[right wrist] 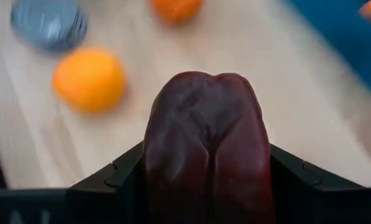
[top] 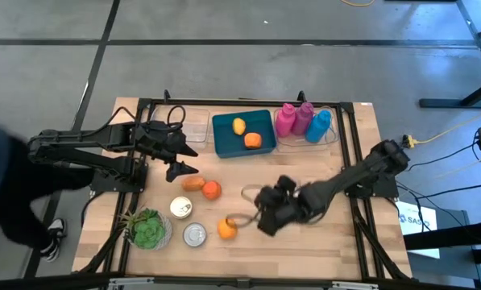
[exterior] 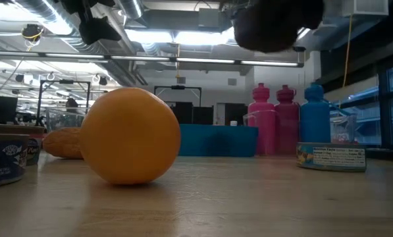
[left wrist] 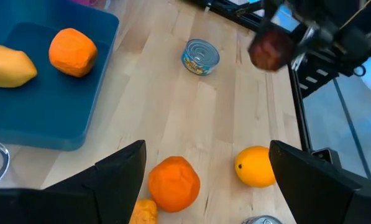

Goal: Pick & Place Food Item
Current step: Put the apple into the blue bin

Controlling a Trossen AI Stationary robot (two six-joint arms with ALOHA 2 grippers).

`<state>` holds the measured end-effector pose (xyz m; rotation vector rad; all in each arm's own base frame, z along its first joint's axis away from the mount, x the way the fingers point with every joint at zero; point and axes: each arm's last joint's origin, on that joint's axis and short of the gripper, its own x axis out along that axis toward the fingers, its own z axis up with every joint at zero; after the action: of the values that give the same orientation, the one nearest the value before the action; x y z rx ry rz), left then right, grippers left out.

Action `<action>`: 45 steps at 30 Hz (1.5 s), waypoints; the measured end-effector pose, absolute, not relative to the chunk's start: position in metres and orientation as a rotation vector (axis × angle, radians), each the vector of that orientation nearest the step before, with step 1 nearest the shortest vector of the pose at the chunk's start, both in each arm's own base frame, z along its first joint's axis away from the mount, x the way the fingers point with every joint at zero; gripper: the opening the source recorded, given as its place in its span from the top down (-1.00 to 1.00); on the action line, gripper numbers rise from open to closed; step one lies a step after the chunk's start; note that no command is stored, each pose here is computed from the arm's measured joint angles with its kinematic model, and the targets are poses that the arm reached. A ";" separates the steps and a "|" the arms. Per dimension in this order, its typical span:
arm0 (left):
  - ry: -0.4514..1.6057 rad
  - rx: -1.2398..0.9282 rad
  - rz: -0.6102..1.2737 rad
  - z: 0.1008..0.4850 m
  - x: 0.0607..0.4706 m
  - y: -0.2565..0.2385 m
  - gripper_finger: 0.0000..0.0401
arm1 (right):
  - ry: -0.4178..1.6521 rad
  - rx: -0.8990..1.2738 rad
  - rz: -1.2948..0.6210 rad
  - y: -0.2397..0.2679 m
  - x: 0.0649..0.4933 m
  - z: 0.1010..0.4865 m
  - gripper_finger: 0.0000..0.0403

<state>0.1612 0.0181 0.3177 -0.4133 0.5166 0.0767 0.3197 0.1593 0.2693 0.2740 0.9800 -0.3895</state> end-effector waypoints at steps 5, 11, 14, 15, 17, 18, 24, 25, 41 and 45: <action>0.451 -0.453 0.077 0.323 0.164 0.019 -0.65 | 0.878 0.311 -0.476 0.113 0.322 0.299 -0.13; 0.305 -0.480 -0.009 0.337 0.174 0.017 -0.65 | 0.865 0.368 -0.536 0.045 0.333 0.311 -0.13; 0.288 -0.479 -0.056 0.339 0.178 0.014 -0.65 | 0.879 0.410 -0.522 0.011 0.339 0.312 -0.13; 0.291 -0.479 -0.060 0.340 0.178 0.013 -0.65 | 0.866 0.416 -0.516 0.002 0.341 0.313 -0.13; 0.297 -0.481 -0.066 0.340 0.178 0.012 -0.65 | 0.850 0.416 -0.515 -0.016 0.343 0.314 -0.13; 0.299 -0.485 -0.067 0.339 0.179 0.011 -0.65 | 0.839 0.418 -0.524 -0.024 0.343 0.315 -0.13; 0.315 -0.512 -0.062 0.338 0.178 0.011 -0.65 | 0.807 0.476 -0.564 -0.074 0.339 0.316 -0.13; 0.316 -0.513 -0.061 0.338 0.178 0.011 -0.65 | 0.800 0.470 -0.574 -0.080 0.338 0.317 -0.13; 0.293 -0.507 0.014 0.338 0.179 0.017 -0.65 | 0.867 0.353 -0.553 -0.134 0.343 0.293 -0.12; 0.289 -0.509 0.032 0.338 0.179 0.020 -0.65 | 0.870 0.292 -0.574 -0.140 0.355 0.294 -0.12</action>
<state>0.1789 0.0200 0.3382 -0.5094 0.2889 0.0322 0.3551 -0.1402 0.2942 0.2920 0.8699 -0.5739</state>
